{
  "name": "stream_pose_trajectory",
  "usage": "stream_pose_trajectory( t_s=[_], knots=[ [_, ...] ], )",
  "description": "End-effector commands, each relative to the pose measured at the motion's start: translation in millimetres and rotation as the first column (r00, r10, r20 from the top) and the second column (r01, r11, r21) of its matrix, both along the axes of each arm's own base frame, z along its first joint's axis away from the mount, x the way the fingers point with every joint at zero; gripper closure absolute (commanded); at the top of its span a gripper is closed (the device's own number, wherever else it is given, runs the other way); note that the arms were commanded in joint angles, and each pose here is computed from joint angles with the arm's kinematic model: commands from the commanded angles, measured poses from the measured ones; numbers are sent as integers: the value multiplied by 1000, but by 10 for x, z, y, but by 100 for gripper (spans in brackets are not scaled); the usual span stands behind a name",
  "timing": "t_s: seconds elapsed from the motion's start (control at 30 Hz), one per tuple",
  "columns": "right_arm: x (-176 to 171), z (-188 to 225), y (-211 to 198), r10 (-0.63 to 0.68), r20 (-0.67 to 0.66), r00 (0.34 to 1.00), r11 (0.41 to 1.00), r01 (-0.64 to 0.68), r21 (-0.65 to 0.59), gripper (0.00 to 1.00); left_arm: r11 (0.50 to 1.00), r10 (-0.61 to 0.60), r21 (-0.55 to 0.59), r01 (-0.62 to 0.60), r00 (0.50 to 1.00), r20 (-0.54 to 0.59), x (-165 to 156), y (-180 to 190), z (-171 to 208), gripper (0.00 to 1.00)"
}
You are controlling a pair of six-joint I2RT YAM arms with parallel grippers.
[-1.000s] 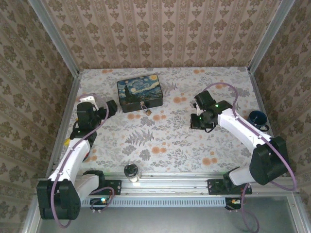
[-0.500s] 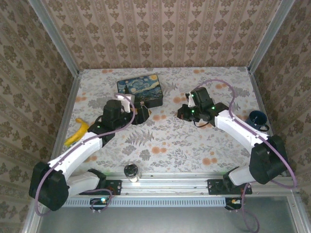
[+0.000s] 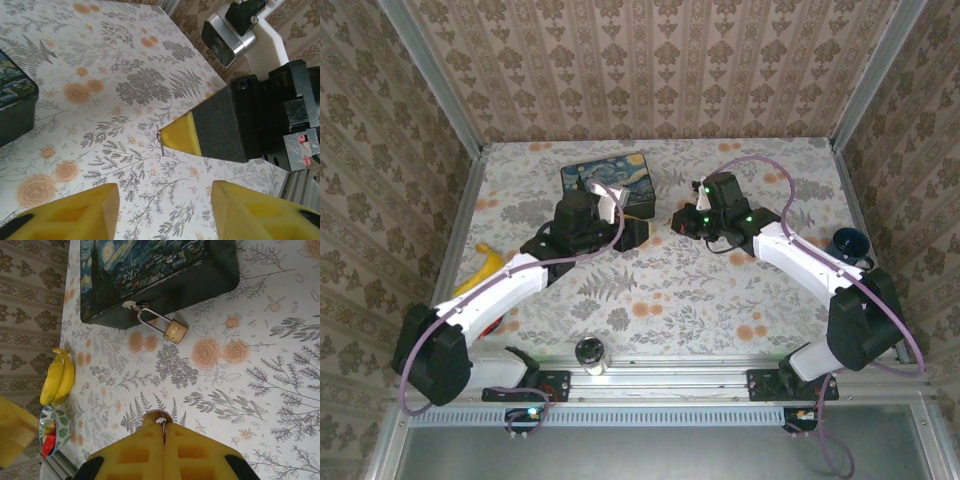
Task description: Unlock a padlock with a key
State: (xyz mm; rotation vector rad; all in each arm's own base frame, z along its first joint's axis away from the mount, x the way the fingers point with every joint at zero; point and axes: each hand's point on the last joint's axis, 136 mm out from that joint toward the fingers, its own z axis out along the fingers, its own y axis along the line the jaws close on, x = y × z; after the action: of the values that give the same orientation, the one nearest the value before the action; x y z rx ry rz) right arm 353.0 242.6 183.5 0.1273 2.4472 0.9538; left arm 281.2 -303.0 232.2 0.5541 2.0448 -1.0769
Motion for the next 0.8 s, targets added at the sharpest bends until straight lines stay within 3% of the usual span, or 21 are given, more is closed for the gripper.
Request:
stream_pose_trajectory(
  t_s=[0.0,0.23,0.77],
  knots=[
    [32,143,93,11,20,1000,999,-11,40,100,998,-58,-35,59,997,48,12,-162,167,56],
    [24,175,155,26,19,999,997,-27,71,100,997,-70,-15,70,997,13,133,-286,25,66],
    [16,196,177,37,18,999,996,-39,75,100,995,-94,-35,93,995,-42,215,-430,-146,71]
  ],
)
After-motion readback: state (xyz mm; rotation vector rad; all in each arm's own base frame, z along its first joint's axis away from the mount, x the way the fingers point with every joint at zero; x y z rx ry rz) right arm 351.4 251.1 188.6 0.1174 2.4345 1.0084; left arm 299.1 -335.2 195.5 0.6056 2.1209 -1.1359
